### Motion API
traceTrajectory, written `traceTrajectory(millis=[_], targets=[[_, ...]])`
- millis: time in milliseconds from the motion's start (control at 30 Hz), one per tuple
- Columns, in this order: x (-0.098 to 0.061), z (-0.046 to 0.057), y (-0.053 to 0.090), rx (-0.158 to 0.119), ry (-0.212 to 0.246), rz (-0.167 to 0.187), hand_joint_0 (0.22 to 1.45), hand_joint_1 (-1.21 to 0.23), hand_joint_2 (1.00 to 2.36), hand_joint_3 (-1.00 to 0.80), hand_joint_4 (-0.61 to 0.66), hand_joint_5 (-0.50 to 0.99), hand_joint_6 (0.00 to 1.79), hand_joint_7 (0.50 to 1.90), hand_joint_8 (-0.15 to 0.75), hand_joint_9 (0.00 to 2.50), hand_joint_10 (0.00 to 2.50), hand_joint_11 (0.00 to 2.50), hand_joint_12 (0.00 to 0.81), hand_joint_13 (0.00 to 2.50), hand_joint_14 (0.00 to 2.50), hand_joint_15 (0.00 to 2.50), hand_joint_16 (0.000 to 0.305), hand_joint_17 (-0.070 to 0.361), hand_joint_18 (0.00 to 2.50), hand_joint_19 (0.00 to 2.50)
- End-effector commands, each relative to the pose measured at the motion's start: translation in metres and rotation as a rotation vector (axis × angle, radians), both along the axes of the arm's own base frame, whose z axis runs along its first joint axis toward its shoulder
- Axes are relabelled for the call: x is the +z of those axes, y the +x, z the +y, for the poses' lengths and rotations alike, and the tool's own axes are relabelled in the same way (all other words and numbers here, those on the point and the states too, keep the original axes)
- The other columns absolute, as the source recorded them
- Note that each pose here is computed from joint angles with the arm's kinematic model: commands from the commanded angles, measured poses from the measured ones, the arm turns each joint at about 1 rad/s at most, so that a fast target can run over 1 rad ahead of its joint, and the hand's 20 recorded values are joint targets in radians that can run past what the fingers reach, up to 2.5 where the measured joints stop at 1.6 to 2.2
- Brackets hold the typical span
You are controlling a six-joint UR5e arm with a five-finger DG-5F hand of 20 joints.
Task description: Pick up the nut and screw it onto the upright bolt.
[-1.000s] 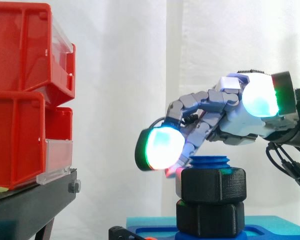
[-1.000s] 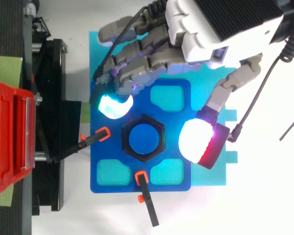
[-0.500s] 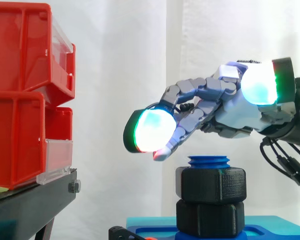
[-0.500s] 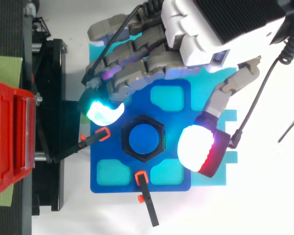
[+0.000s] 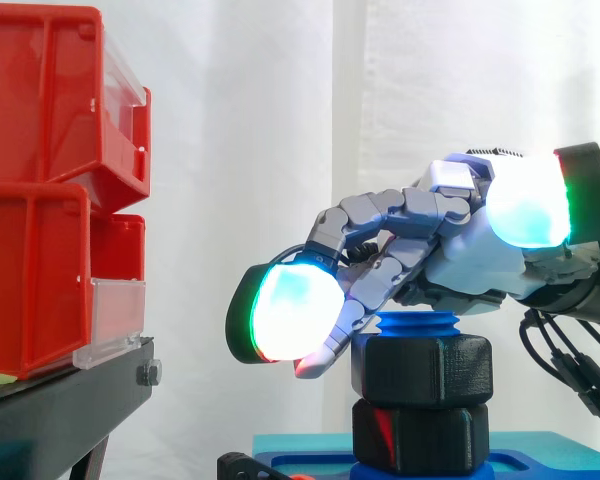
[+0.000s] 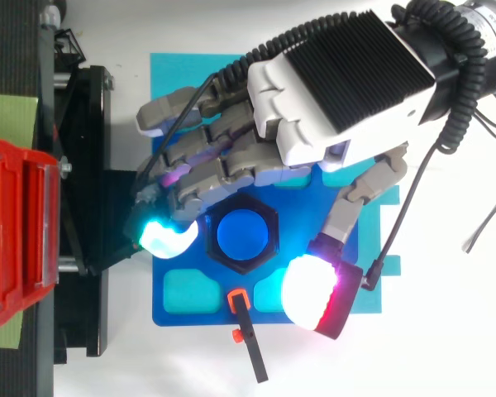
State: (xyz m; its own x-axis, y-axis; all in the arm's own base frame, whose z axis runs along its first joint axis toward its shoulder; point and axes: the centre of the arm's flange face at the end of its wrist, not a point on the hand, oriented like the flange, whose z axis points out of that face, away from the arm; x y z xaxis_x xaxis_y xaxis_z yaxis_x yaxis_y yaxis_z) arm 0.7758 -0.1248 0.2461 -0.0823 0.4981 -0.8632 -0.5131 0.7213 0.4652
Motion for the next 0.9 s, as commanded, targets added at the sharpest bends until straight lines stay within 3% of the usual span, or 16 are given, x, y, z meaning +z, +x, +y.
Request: traceTrajectory(millis=[0,300,867], targets=[[-0.002,0.002,0.0,0.003,0.001,0.006,0.42,-0.26,1.0,-0.5,0.21,-0.17,0.5,0.7,0.272,0.71,0.0,0.0,0.29,0.45,0.0,0.0,0.028,0.064,0.08,0.0],[-0.003,0.004,0.0,0.01,-0.003,0.005,0.42,-0.26,1.0,-0.5,0.23,-0.16,0.5,0.73,0.278,0.71,0.0,0.0,0.29,0.47,0.0,0.0,0.028,0.062,0.09,0.0],[-0.013,-0.005,-0.007,0.015,-0.015,0.003,0.42,-0.26,1.0,-0.5,0.25,-0.13,0.5,0.8,0.288,0.75,0.0,0.0,0.285,0.5,0.0,0.0,0.026,0.058,0.12,0.0]])
